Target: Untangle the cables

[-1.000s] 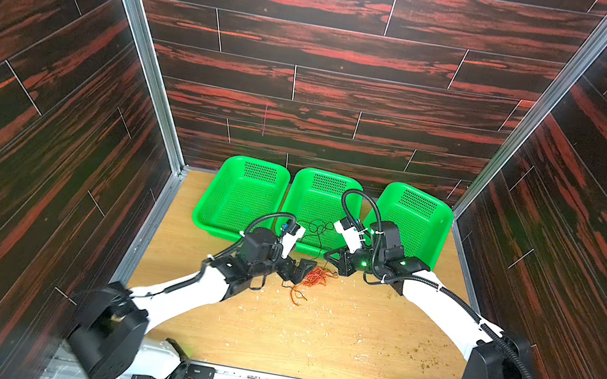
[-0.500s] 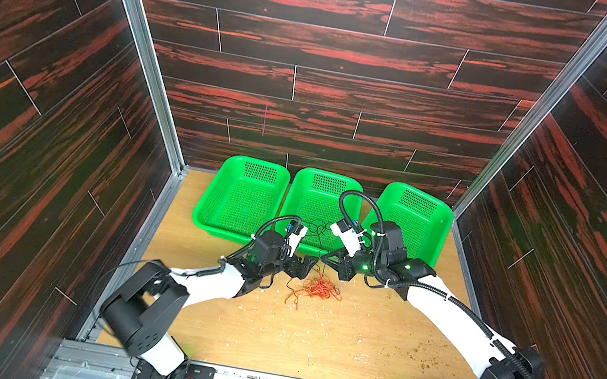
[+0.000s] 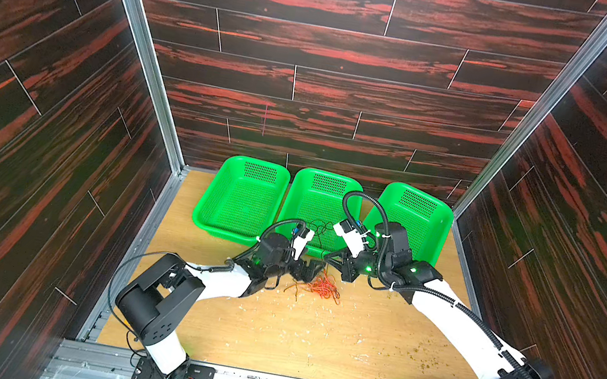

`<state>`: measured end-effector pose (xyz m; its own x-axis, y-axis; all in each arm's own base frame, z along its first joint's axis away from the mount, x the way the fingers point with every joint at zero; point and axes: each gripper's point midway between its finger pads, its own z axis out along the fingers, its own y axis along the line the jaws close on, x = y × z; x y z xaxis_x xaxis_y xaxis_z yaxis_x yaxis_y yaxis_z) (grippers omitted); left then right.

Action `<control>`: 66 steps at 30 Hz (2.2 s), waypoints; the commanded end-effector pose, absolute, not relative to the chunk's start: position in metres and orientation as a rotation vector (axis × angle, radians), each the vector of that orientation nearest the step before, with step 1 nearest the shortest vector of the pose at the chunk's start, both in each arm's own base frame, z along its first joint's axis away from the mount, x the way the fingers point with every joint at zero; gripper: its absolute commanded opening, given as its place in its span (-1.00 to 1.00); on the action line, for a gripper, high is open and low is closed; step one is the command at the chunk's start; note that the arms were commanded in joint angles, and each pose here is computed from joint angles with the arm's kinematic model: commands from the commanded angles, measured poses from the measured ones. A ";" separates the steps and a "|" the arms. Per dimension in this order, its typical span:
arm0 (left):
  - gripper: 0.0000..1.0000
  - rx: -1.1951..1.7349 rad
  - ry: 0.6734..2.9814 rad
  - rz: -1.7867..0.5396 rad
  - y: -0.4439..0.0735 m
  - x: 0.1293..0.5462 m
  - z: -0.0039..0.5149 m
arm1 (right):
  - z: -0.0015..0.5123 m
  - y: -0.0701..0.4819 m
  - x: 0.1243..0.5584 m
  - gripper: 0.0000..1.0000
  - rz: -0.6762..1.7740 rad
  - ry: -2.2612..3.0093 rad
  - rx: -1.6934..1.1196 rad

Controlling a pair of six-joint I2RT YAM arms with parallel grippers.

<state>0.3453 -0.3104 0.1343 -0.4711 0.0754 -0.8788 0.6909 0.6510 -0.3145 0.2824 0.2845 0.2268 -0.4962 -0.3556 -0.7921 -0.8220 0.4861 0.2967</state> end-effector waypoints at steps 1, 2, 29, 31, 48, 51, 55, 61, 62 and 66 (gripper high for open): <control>0.78 0.657 1.930 -0.806 -0.306 0.335 0.138 | 0.242 0.284 0.278 -1.00 0.881 2.017 -1.002; 0.78 0.636 1.945 -0.768 -0.301 0.338 0.136 | 0.242 0.283 0.279 -1.00 0.873 2.021 -0.999; 0.84 0.665 1.677 -0.700 -0.316 0.329 0.179 | 0.231 0.286 0.268 -1.00 0.928 2.045 -1.059; 0.84 0.616 1.648 -0.707 -0.316 0.334 0.185 | 0.230 0.285 0.266 -1.00 0.928 2.045 -1.061; 0.62 0.526 1.644 -0.662 -0.322 0.360 0.179 | 0.235 0.288 0.264 -1.00 0.952 2.020 -1.070; 0.42 0.461 1.622 -0.604 -0.310 0.367 0.180 | 0.237 0.283 0.262 -1.00 0.925 2.016 -1.060; 0.04 0.446 1.633 -0.532 -0.298 0.367 0.175 | 0.240 0.278 0.258 -1.00 0.907 1.997 -1.053; -0.08 0.402 1.641 -0.410 -0.274 0.369 0.173 | 0.245 0.273 0.253 -1.00 0.902 1.978 -1.044; -0.09 0.400 1.644 -0.387 -0.270 0.368 0.173 | 0.247 0.273 0.252 -1.00 0.900 1.972 -1.042; -0.18 0.389 1.632 -0.310 -0.256 0.367 0.178 | 0.251 0.271 0.250 -1.00 0.901 1.949 -1.044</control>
